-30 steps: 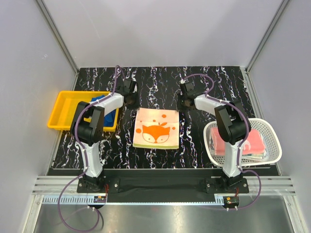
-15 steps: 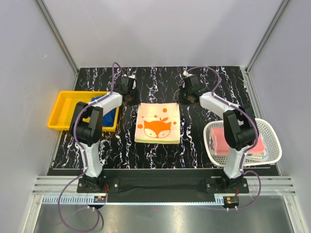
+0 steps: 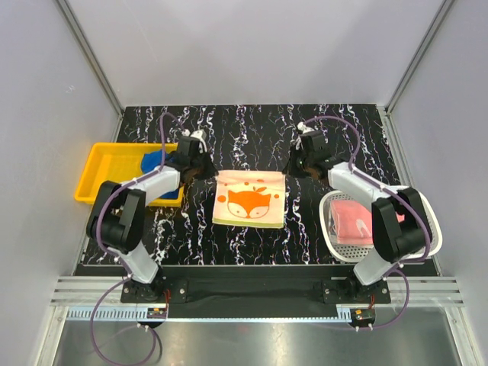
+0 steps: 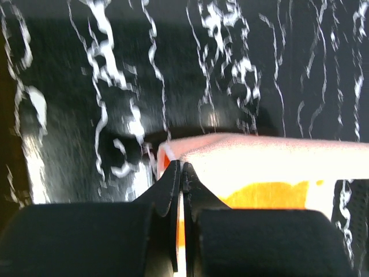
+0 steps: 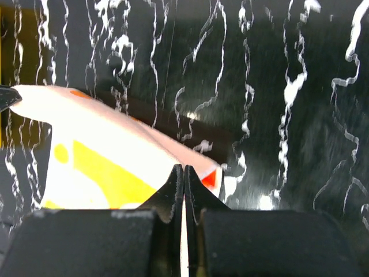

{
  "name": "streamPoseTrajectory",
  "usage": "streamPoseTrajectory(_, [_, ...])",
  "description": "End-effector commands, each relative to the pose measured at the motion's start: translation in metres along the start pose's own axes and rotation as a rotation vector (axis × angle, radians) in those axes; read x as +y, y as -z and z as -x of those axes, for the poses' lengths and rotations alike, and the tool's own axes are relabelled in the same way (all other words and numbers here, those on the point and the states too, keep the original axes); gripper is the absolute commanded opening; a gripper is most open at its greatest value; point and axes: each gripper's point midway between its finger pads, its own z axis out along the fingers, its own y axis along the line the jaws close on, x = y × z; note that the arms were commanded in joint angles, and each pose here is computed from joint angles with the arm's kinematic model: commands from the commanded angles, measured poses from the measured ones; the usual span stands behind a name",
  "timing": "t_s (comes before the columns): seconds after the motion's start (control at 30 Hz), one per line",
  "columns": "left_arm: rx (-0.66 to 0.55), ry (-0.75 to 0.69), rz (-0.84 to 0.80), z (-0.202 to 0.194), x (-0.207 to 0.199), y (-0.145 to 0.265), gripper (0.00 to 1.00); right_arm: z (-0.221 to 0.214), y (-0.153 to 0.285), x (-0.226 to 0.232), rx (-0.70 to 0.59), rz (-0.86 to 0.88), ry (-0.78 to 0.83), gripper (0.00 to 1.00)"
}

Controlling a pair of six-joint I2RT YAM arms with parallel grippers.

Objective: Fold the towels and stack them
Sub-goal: Fold the towel

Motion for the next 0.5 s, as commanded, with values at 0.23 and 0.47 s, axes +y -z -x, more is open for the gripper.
streamPoseTrajectory(0.23, [-0.136,-0.014,-0.139,0.002,-0.019,0.039,0.0,-0.021,0.035,0.02,-0.048,0.088,-0.012,0.0])
streamPoseTrajectory(0.47, [-0.114,-0.005,-0.159,-0.03,-0.013,0.052,0.0,-0.054,0.041,0.026,-0.014,0.08,0.002,0.0])
